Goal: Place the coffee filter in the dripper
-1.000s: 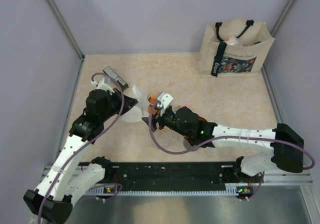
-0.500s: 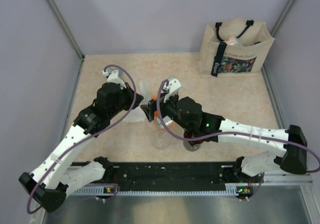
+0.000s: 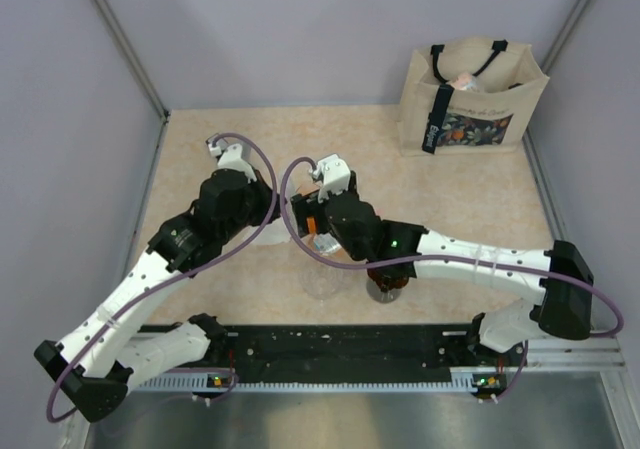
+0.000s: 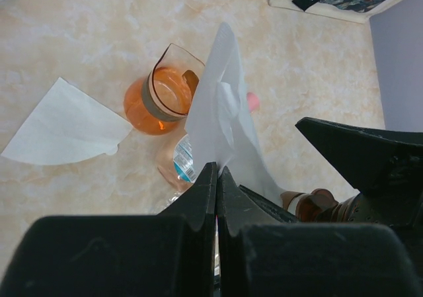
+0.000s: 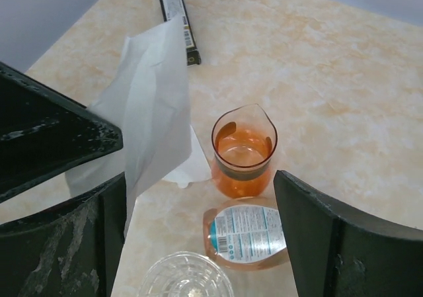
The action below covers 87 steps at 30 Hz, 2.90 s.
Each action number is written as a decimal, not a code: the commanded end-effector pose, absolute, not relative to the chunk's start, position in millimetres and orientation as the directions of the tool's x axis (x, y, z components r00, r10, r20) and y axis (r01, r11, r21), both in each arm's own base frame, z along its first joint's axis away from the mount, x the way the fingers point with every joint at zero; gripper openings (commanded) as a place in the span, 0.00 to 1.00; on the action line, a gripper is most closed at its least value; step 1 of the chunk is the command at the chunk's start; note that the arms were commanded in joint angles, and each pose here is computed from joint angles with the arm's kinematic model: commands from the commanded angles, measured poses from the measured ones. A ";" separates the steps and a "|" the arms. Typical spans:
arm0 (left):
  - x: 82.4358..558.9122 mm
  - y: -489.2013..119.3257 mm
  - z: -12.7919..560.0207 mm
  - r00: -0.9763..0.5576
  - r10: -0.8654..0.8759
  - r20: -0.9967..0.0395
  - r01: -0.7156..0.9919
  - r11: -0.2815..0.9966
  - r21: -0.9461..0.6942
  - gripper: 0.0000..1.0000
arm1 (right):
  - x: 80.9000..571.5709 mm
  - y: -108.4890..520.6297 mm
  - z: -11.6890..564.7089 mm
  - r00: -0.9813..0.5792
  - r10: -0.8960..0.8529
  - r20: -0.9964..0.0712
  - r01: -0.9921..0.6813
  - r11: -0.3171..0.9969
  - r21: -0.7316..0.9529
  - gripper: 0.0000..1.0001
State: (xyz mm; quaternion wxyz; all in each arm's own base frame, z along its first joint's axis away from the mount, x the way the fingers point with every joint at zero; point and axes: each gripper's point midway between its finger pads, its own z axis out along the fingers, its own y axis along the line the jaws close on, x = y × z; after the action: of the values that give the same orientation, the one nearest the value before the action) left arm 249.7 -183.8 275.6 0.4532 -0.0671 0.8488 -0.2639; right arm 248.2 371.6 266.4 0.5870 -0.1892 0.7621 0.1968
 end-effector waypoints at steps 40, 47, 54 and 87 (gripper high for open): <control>258.3 -167.9 305.7 -0.452 -0.304 -0.839 0.106 0.915 -0.389 0.00 | 274.9 361.9 257.6 -0.408 0.015 -0.913 -0.517 0.821 0.244 0.25; 255.8 -168.7 306.7 -0.455 -0.303 -0.838 0.119 0.912 -0.394 0.00 | 266.8 365.4 266.3 -0.396 0.015 -0.918 -0.566 0.783 0.257 0.26; 253.3 -181.1 301.4 -0.491 -0.279 -0.825 0.166 0.900 -0.403 0.00 | 263.3 366.4 278.3 -0.372 0.038 -0.927 -0.591 0.761 0.269 0.46; 244.3 -196.5 281.1 -0.564 -0.169 -0.808 0.258 0.894 -0.367 0.16 | 257.9 355.9 284.3 -0.391 0.000 -0.920 -0.621 0.738 0.264 0.00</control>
State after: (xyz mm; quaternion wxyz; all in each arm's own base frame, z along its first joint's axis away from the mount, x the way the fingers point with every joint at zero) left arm 248.6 -171.6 268.7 0.4703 -0.0220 0.8647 -0.1748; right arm 255.3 347.3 244.4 0.4932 -0.1965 0.8039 0.2681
